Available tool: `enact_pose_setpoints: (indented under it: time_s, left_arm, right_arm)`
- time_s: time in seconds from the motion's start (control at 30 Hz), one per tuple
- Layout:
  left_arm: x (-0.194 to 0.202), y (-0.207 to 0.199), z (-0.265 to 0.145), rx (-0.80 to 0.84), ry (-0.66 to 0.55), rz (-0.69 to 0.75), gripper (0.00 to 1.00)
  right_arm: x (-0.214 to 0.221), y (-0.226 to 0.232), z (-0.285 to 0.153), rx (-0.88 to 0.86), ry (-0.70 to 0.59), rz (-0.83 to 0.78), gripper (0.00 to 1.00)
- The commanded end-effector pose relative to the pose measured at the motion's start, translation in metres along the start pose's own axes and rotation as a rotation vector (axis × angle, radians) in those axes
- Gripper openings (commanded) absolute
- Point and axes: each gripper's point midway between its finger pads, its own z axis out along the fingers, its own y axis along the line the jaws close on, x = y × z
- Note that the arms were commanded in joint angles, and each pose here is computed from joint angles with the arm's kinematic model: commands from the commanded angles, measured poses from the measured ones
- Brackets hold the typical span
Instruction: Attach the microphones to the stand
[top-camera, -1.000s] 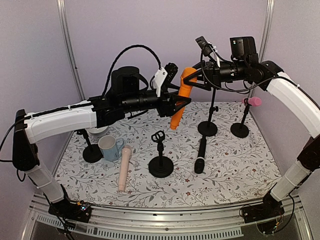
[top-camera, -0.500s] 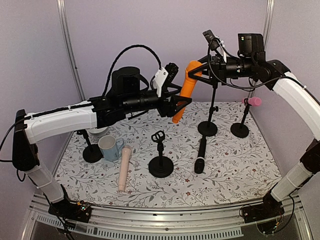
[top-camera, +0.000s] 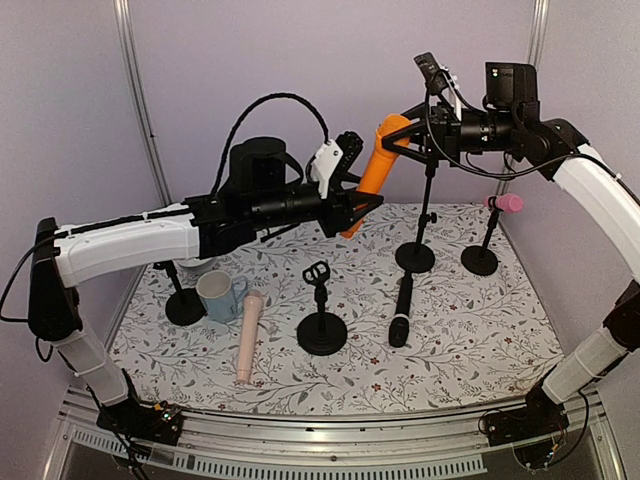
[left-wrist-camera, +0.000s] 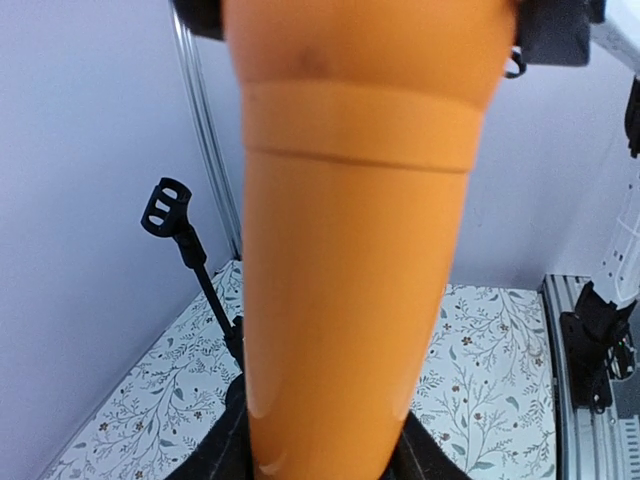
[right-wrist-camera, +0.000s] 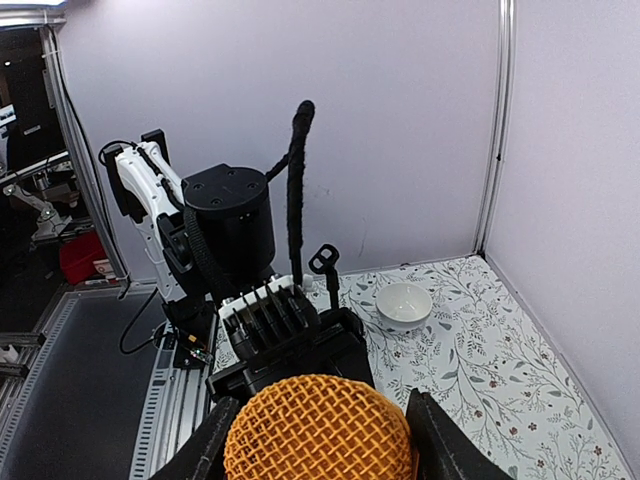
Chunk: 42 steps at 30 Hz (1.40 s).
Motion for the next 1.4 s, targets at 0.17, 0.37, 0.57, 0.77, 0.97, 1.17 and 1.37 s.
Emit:
enact_pose_setpoints:
  time_s: [0.17,0.37,0.57,0.77,0.97,1.17,1.37]
  left_arm:
    - [-0.019,-0.006,-0.003,0.035,-0.040,0.039,0.26]
    - [-0.016,-0.008,-0.005,0.038,-0.004,0.055,0.22]
    - [-0.011,-0.009,-0.002,0.033,0.031,0.078,0.21]
    - [-0.011,-0.011,-0.001,0.025,0.041,0.083,0.21]
    - [-0.009,-0.012,-0.001,0.023,0.047,0.087,0.21]
    - [-0.009,-0.012,0.001,0.025,0.047,0.085,0.21]
    - [-0.006,-0.012,0.002,0.024,0.054,0.083,0.23]
  right_arm:
    - [0.002,0.014,-0.011,-0.019,0.022,-0.066,0.71]
    - [0.016,0.013,-0.013,0.000,0.083,-0.103,0.86]
    - [0.012,0.011,-0.008,-0.008,0.069,-0.080,0.86]
    - [0.013,0.004,0.003,-0.006,0.096,-0.064,0.78]
    - [0.018,0.001,0.006,-0.002,0.107,-0.056,0.68]
    - [0.021,-0.002,0.008,0.000,0.112,-0.047,0.60]
    - [0.019,-0.005,0.010,0.012,0.104,-0.048,0.43]
